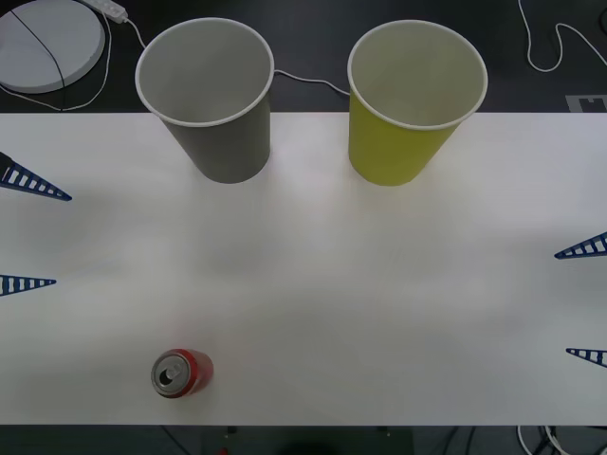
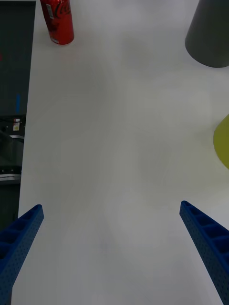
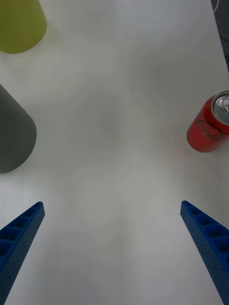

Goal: Put the can into the green bin and the plastic bottle into the gray bin

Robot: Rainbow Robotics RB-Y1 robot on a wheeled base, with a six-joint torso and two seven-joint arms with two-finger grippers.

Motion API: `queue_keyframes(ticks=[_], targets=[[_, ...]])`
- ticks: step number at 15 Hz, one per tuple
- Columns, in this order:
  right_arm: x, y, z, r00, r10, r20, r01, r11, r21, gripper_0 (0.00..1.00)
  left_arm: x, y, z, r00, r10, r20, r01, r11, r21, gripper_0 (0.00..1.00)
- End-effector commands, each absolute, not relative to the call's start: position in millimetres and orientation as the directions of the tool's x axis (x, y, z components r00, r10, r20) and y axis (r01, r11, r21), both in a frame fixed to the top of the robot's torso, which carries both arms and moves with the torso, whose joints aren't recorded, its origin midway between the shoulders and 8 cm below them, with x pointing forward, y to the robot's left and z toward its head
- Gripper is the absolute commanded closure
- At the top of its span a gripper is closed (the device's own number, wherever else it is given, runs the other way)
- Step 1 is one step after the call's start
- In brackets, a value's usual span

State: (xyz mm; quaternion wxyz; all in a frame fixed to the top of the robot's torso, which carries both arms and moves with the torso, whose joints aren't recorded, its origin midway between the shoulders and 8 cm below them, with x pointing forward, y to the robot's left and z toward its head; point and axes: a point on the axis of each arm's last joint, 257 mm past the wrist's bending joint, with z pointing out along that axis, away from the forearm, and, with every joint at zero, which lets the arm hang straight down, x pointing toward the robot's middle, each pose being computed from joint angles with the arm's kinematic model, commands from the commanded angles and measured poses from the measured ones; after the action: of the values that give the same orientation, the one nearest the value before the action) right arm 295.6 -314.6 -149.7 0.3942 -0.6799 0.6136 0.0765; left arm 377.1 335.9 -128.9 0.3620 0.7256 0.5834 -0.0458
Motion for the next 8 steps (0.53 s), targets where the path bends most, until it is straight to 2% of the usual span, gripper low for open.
queue_keyframes(ticks=[1, 4, 5, 8], targets=[[295.6, -314.6, -149.7, 0.235, -0.774, -0.588, -0.895, 0.064, -0.442, 0.0, 377.1, 335.9, -128.9, 0.315, 0.813, -0.489, 0.88, -0.057, 0.472, 0.0], [295.6, -314.6, -149.7, 0.235, -0.774, -0.588, -0.895, 0.064, -0.442, 0.0, 377.1, 335.9, -128.9, 0.315, 0.813, -0.489, 0.88, -0.057, 0.472, 0.0], [295.6, -314.6, -149.7, 0.235, -0.774, -0.588, -0.895, 0.064, -0.442, 0.0, 364.8, 339.5, -155.9, 0.261, 0.813, -0.521, 0.914, -0.034, 0.404, 0.0], [295.6, -314.6, -149.7, 0.235, -0.774, -0.588, -0.895, 0.064, -0.442, 0.0, 361.8, 337.9, -155.6, 0.264, 0.809, -0.524, 0.918, -0.043, 0.395, 0.0]])
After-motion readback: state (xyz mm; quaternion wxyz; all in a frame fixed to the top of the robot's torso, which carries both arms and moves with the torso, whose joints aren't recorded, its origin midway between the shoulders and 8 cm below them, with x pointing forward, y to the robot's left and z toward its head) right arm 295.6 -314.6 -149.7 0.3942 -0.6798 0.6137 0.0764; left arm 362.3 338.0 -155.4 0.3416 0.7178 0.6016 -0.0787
